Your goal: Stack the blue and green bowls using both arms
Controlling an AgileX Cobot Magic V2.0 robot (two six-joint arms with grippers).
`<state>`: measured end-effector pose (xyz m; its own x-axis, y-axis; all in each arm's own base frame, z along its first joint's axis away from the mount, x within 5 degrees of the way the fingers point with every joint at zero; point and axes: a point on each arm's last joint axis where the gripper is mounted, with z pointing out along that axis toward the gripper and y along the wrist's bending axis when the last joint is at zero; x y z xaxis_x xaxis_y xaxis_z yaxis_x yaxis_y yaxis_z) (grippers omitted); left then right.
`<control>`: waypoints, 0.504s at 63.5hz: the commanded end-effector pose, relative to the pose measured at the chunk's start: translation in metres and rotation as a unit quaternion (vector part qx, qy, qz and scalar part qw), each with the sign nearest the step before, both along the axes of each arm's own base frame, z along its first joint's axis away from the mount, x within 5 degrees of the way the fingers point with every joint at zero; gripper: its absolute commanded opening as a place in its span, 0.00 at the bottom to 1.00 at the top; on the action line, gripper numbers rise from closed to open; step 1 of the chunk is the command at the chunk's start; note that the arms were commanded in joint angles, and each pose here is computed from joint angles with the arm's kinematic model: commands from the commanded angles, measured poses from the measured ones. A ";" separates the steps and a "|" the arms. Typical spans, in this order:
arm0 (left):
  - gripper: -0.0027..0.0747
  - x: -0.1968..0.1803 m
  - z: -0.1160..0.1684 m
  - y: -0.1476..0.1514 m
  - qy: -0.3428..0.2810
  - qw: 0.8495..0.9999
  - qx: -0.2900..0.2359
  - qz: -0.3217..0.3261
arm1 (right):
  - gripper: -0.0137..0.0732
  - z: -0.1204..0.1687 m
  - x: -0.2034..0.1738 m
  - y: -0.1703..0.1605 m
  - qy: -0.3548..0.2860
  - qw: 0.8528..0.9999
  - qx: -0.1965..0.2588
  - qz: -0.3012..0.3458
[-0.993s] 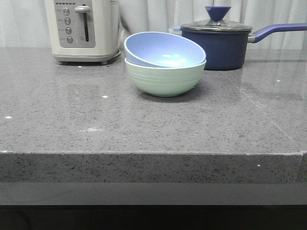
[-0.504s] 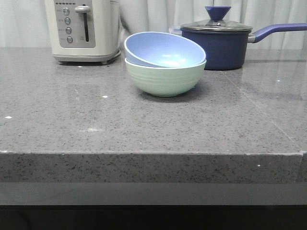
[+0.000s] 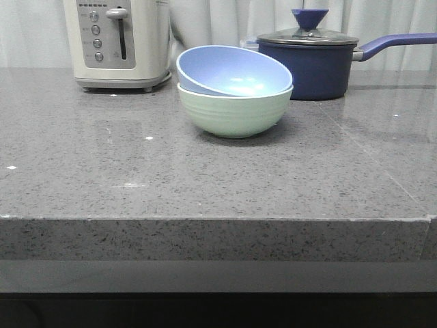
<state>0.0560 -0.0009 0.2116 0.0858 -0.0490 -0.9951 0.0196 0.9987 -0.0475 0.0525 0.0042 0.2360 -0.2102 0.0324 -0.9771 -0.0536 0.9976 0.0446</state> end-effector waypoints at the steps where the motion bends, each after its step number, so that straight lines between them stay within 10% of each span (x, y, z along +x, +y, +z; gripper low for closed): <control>1: 0.01 -0.002 0.007 0.000 -0.047 0.999 -0.010 -0.002 | 0.09 -0.005 0.001 -0.003 -0.098 0.995 -0.002 -0.021; 32: 0.01 -0.002 0.007 0.000 -0.047 0.999 -0.010 -0.002 | 0.09 -0.028 0.002 -0.004 -0.139 0.990 -0.007 -0.030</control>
